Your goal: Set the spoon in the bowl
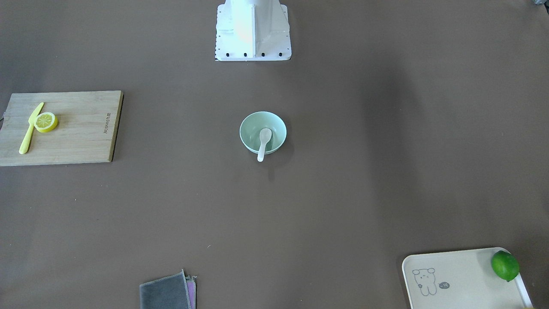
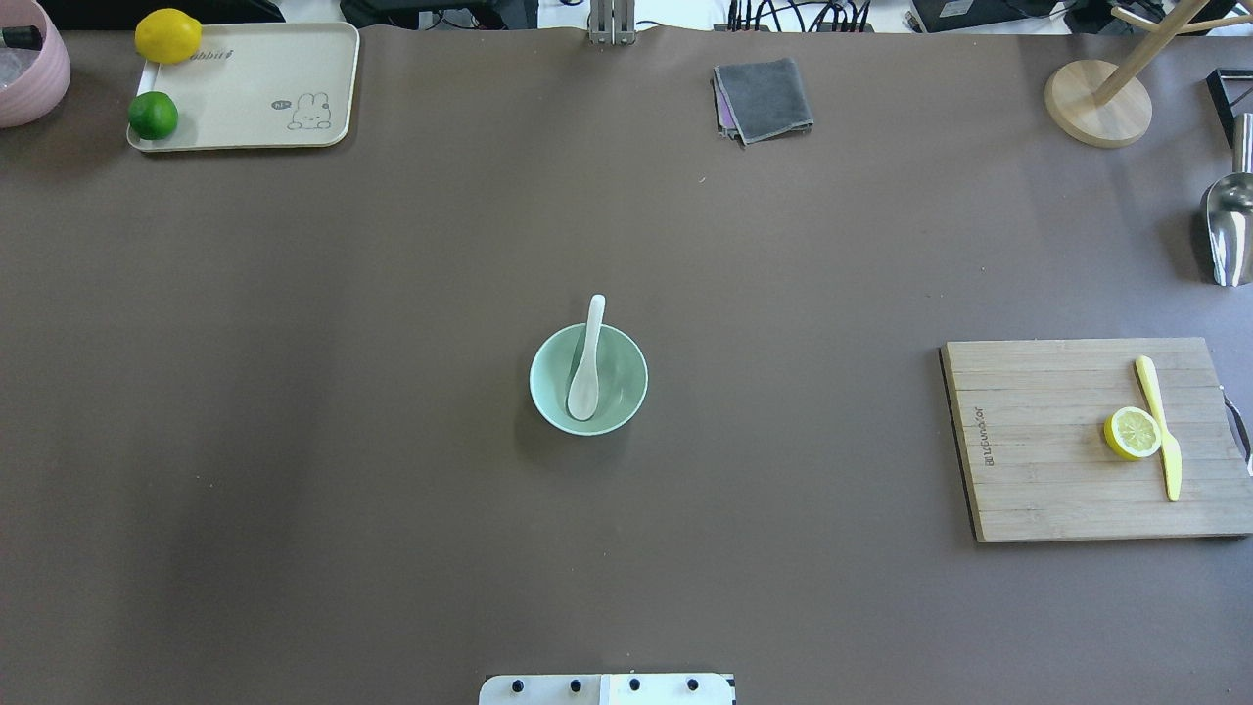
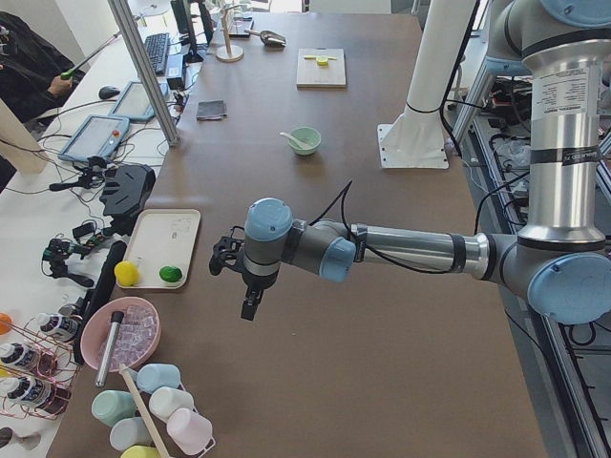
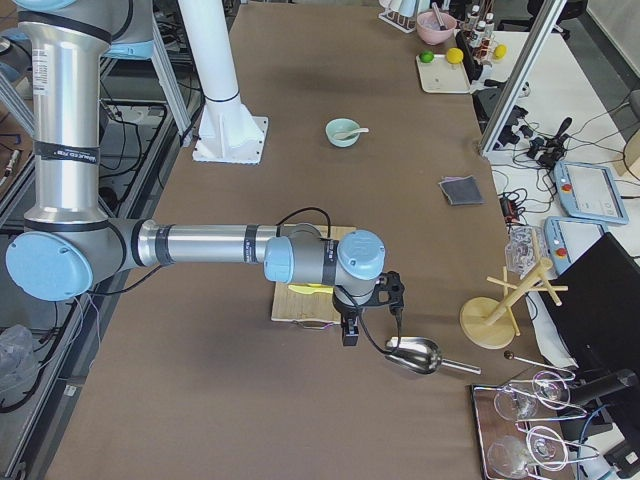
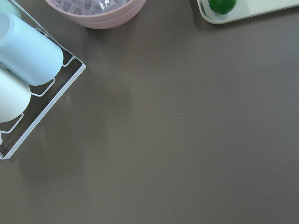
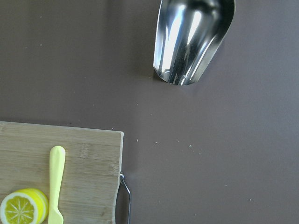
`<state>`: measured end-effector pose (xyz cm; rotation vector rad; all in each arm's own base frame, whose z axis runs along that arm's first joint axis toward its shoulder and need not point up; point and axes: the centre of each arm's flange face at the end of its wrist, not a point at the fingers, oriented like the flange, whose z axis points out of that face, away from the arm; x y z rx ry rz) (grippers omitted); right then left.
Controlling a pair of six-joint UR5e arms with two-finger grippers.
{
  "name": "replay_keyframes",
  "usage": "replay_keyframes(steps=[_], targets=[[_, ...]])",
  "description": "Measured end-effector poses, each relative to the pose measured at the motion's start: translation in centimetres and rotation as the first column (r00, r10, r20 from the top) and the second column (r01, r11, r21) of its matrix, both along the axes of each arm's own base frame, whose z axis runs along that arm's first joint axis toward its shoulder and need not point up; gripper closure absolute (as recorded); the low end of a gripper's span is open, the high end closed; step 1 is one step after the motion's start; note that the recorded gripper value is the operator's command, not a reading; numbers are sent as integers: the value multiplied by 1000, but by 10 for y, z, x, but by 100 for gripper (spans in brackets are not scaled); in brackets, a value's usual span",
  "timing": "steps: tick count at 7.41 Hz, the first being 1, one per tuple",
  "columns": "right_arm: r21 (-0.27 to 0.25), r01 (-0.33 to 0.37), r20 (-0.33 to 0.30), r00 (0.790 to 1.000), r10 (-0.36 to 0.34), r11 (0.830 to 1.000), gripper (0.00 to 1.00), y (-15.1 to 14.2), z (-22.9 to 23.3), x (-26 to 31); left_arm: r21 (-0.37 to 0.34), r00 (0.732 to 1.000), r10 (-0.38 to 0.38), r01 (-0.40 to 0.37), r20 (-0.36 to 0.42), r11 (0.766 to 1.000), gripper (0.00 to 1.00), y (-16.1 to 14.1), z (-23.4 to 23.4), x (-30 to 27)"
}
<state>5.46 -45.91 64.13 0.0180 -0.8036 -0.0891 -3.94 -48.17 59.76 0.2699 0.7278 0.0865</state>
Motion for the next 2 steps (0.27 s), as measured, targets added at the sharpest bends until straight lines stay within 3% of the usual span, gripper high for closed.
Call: replay_keyframes(steps=[2], targets=[[0, 0, 5, 1000, 0, 1000, 0, 0, 0, 0, 0, 1000, 0, 0, -1, 1000, 2, 0, 0, 0]])
